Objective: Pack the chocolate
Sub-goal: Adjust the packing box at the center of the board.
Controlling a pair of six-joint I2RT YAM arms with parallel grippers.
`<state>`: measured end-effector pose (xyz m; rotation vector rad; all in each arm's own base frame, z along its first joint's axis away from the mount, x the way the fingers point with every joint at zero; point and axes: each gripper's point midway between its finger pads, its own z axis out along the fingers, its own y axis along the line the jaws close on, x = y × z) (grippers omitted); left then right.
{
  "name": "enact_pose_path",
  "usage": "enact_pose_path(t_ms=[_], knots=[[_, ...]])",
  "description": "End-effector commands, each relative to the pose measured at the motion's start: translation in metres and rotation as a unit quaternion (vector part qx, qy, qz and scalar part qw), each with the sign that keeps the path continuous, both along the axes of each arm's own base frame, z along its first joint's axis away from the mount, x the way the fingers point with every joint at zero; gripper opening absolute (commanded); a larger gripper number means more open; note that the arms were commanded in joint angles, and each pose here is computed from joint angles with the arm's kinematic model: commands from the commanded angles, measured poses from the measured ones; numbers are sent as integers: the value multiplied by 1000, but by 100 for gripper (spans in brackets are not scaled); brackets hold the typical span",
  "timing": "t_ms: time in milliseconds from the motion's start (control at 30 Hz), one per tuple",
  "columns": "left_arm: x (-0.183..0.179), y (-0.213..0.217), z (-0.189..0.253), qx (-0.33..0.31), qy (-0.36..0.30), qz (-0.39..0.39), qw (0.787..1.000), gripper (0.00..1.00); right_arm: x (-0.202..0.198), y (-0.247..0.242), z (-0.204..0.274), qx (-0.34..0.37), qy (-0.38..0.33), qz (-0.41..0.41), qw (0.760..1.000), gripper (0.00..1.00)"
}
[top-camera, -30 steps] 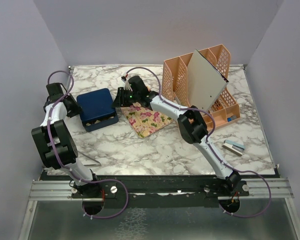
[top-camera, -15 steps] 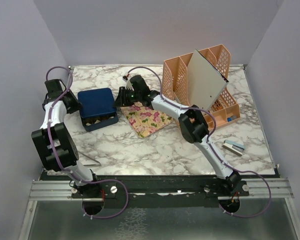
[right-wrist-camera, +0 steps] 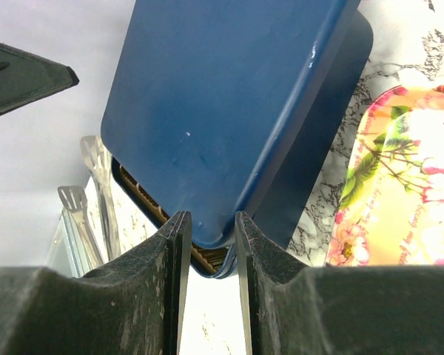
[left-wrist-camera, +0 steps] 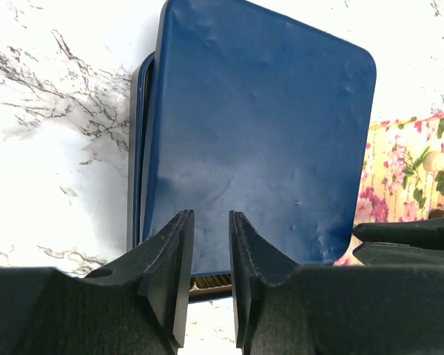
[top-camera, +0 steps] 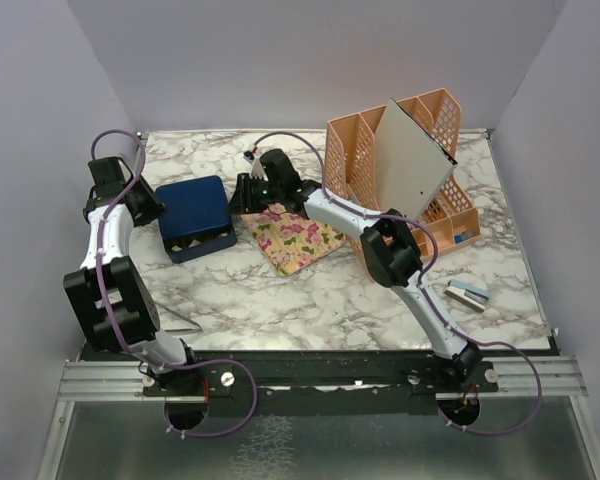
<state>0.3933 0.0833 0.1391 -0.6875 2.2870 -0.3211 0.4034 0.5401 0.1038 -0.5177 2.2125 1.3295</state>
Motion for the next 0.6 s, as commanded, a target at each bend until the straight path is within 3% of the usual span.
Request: enact_pose_path(t_ms=[0, 133, 267, 567], knots=[[-10, -10, 9, -8, -9, -9, 1000, 32, -11, 4, 33, 20, -28, 22, 999, 34], [-16, 4, 3, 30, 11, 4, 999, 41, -9, 2, 30, 12, -30, 18, 999, 35], [-18, 20, -2, 68, 27, 18, 997, 52, -2, -2, 23, -5, -35, -5, 999, 45], [-1, 24, -24, 66, 40, 0, 997, 49, 18, 0, 9, -9, -45, -43, 998, 46]])
